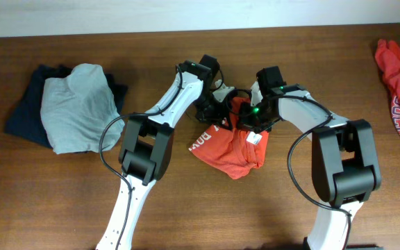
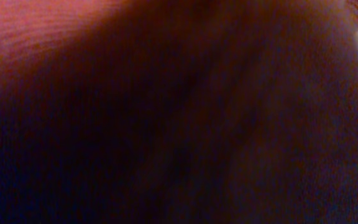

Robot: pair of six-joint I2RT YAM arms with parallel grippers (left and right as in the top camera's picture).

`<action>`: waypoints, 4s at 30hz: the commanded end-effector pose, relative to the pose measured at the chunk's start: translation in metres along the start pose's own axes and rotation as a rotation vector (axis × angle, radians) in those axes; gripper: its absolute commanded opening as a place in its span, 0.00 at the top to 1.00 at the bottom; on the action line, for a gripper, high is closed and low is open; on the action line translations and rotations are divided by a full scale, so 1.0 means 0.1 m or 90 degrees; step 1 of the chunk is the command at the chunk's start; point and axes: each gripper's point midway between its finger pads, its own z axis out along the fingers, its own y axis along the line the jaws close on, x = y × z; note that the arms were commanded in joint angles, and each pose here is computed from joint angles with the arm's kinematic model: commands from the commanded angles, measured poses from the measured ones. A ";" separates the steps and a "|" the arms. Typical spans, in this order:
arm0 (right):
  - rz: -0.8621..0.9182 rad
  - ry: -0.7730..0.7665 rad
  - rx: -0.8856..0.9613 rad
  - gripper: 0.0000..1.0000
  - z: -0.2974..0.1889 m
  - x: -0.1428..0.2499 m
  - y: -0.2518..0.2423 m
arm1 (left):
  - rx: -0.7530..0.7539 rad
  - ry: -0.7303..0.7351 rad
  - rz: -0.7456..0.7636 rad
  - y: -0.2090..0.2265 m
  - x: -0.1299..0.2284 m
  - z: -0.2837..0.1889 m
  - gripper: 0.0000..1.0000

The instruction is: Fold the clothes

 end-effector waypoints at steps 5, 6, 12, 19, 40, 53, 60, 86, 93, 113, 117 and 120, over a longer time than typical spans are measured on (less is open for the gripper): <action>-0.005 -0.018 0.025 0.96 -0.35 -0.04 -0.12 | -0.065 0.003 -0.052 0.22 0.12 -0.36 0.99; -0.018 -0.039 0.022 0.96 -0.49 -0.10 -0.09 | -0.076 -0.008 -0.057 0.24 0.13 -0.49 0.99; -0.052 -0.152 0.005 0.96 -1.17 -0.27 0.17 | -0.141 -0.124 -0.057 0.28 0.08 -1.43 0.99; -0.072 -0.198 -0.011 0.96 -1.47 -0.27 0.33 | -0.174 -0.218 -0.073 0.36 0.21 -2.24 1.00; -0.060 -0.192 -0.005 0.96 -1.47 -0.25 0.30 | -0.196 -0.330 -0.332 2.06 1.47 -3.60 1.00; -0.050 -0.194 -0.003 0.96 -1.47 -0.25 0.29 | -0.299 -0.359 -0.441 2.86 2.11 -3.94 0.55; -0.045 -0.182 0.001 0.96 -1.46 -0.21 0.27 | -0.331 -0.336 -0.468 2.85 2.27 -4.00 0.01; -0.298 -0.510 0.021 0.50 -3.89 0.55 1.04 | -0.597 -0.717 -0.053 -1.05 2.96 -5.42 0.01; -0.293 -0.553 0.046 0.01 -4.19 1.07 0.92 | -0.581 -0.787 -0.047 -1.46 3.27 -5.34 0.01; -0.290 -0.510 0.050 0.01 -4.03 1.04 0.91 | -0.571 -0.775 -0.051 -1.42 3.24 -5.29 0.01; -0.301 -0.512 0.044 0.01 -4.04 1.09 0.94 | -0.571 -0.775 -0.051 -1.42 3.24 -5.30 0.01; -0.286 -0.537 0.080 0.01 -4.15 1.21 0.81 | -0.571 -0.775 -0.051 -1.42 3.24 -5.30 0.01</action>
